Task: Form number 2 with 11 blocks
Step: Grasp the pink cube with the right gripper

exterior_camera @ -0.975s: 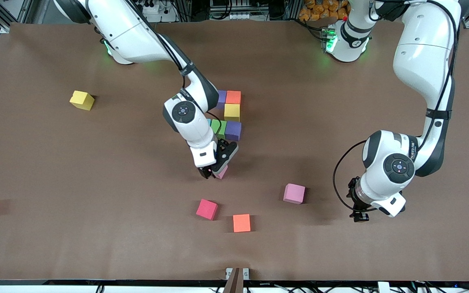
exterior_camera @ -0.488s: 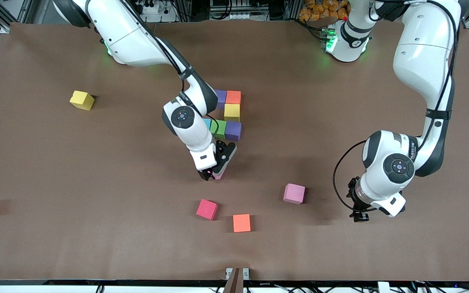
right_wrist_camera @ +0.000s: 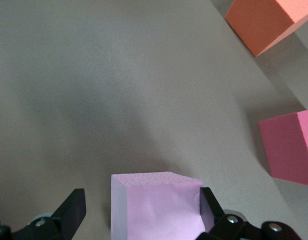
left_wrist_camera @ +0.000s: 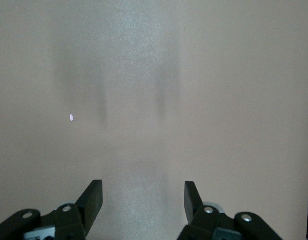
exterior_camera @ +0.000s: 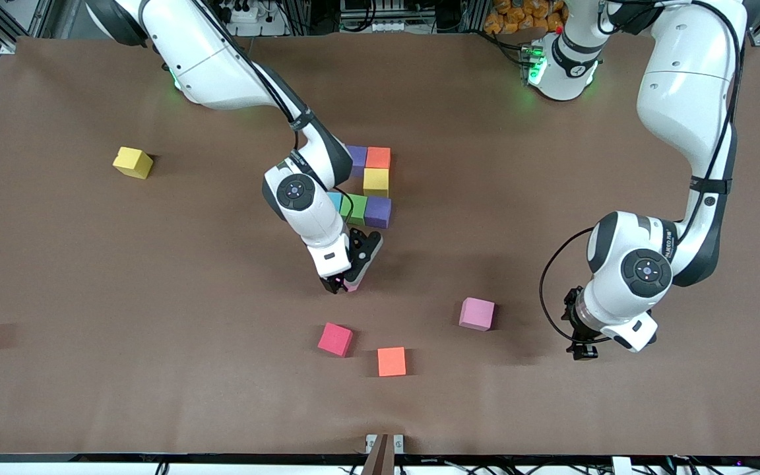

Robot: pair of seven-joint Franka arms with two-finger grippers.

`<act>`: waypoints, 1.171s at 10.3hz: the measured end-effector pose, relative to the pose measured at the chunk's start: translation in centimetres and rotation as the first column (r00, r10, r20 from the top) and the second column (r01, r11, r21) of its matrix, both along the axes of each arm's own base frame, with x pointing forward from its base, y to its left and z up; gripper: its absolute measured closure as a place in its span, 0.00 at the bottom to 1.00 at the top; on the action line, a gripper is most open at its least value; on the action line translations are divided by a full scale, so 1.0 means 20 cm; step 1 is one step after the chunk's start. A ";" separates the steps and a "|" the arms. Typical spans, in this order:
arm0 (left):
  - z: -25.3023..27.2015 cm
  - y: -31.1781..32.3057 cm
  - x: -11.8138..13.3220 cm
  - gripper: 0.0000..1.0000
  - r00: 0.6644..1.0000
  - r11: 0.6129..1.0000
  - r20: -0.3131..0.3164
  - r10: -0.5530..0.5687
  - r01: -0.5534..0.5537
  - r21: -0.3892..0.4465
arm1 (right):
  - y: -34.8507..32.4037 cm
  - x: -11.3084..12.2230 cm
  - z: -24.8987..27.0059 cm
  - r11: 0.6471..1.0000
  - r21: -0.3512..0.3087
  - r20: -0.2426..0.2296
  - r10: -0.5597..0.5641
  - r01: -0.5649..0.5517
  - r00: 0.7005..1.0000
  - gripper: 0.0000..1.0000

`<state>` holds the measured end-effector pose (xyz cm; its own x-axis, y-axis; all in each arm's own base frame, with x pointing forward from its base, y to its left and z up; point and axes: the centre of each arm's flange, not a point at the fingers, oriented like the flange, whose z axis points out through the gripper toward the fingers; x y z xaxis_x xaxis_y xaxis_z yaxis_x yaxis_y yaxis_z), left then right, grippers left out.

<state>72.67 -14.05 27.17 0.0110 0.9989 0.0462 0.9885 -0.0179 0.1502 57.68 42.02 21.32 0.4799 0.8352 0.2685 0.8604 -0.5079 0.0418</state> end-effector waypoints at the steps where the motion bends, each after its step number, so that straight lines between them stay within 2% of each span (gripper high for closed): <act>1: 0.00 0.00 0.00 0.26 1.000 1.000 0.000 0.000 0.000 0.000 | 0.00 0.00 0.00 1.000 0.000 0.000 -0.001 0.001 1.000 0.00; 4: 0.00 0.00 0.00 0.26 1.000 1.000 0.000 0.000 0.000 0.000 | 0.00 0.03 0.03 1.000 -0.017 -0.026 -0.002 0.001 1.000 0.00; 9: 0.00 0.00 0.00 0.26 1.000 1.000 0.000 0.000 0.000 0.000 | -0.03 0.04 -0.02 1.000 -0.027 -0.041 -0.008 0.007 0.999 0.00; 11: 0.00 0.00 0.00 0.26 1.000 1.000 -0.001 0.000 0.000 0.000 | -0.04 0.04 -0.07 0.999 -0.032 -0.050 -0.009 0.007 0.999 0.02; 12: -0.01 0.00 0.00 0.26 1.000 1.000 -0.002 0.000 0.000 0.000 | -0.04 0.04 -0.06 0.999 -0.032 -0.050 -0.009 0.007 0.999 0.08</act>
<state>72.67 -14.05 27.04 0.0106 0.9989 0.0463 0.9887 -0.0174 0.1486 58.50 41.32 20.03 0.4988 0.8389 0.2179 0.8577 -0.5139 0.0150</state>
